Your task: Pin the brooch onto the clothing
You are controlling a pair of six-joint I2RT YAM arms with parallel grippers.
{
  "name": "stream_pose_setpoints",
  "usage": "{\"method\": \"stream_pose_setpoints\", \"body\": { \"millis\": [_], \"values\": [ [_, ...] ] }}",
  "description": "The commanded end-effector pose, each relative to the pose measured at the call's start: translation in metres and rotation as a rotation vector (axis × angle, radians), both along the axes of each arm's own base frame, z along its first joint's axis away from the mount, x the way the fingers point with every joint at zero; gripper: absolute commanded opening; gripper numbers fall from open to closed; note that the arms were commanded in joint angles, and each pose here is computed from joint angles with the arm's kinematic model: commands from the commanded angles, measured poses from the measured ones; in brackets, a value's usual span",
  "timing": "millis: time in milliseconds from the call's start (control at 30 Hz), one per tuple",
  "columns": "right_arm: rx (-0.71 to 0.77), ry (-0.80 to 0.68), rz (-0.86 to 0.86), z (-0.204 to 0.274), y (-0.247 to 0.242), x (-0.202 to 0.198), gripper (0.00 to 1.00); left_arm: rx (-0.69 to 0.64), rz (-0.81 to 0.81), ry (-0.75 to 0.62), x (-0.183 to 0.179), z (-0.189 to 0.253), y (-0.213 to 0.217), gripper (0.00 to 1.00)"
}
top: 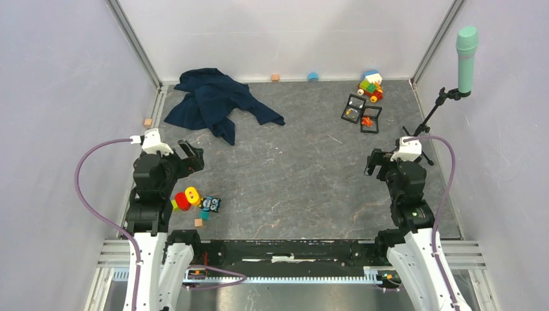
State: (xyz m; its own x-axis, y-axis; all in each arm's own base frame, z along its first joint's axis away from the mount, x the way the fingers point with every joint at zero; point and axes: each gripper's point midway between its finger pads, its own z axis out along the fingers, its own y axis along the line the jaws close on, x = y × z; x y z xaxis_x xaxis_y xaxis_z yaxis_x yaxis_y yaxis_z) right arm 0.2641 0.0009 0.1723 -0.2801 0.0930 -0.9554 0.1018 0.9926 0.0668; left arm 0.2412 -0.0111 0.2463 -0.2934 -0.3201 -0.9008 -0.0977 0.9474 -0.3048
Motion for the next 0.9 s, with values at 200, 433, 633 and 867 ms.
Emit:
{"method": "stream_pose_setpoints", "body": {
  "millis": [200,433,633,867],
  "values": [
    [0.007,-0.077,-0.011,0.035,-0.002,-0.005,0.98,-0.019,0.073,-0.003,0.001,0.001,0.010,1.00],
    [0.053,-0.060,0.047,0.035,0.011,-0.008,0.98,-0.002,-0.020,0.048,0.012,-0.006,-0.002,1.00],
    [0.108,-0.033,0.140,0.034,0.031,-0.006,0.98,0.012,-0.061,0.069,0.040,0.007,-0.007,1.00],
    [0.144,-0.017,0.223,0.024,0.047,-0.013,0.98,-0.068,-0.075,0.183,0.110,-0.017,-0.014,1.00]
  ]
}}
